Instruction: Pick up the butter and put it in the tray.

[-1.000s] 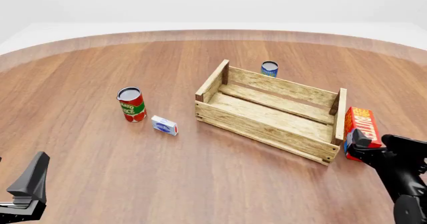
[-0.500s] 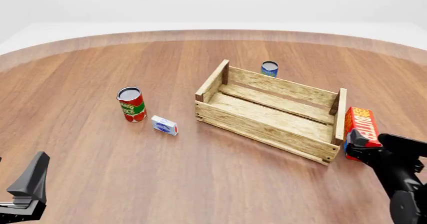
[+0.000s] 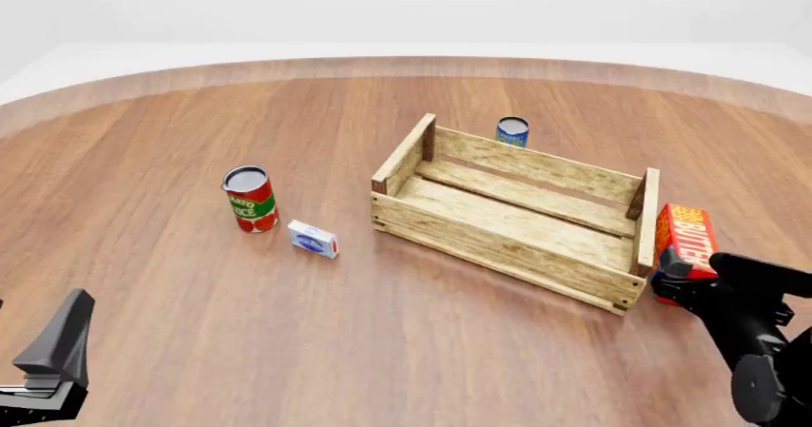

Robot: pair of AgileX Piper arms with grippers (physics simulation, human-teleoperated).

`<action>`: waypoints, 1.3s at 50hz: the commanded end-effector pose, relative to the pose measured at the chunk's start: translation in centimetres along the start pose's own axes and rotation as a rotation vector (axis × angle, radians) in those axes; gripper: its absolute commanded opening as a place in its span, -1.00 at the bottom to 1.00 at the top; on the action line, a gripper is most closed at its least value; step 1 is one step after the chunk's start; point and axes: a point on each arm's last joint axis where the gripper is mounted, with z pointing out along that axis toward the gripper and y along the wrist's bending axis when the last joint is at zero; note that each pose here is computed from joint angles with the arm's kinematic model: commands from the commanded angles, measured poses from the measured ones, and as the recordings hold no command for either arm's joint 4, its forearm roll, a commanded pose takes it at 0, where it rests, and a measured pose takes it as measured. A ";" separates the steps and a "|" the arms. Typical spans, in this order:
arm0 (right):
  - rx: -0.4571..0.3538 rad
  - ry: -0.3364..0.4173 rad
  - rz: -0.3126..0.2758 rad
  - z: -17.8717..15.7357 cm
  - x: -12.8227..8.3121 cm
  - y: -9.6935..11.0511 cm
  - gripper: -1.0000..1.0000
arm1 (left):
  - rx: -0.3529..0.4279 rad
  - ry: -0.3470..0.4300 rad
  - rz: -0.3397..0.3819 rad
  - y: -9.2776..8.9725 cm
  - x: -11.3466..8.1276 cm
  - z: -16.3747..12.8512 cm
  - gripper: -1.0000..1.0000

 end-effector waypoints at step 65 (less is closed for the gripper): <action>-0.001 -0.030 0.017 -1.7 -0.8 0.0 -1.00 | 0.000 0.000 0.000 0.0 0.0 0.0 1.00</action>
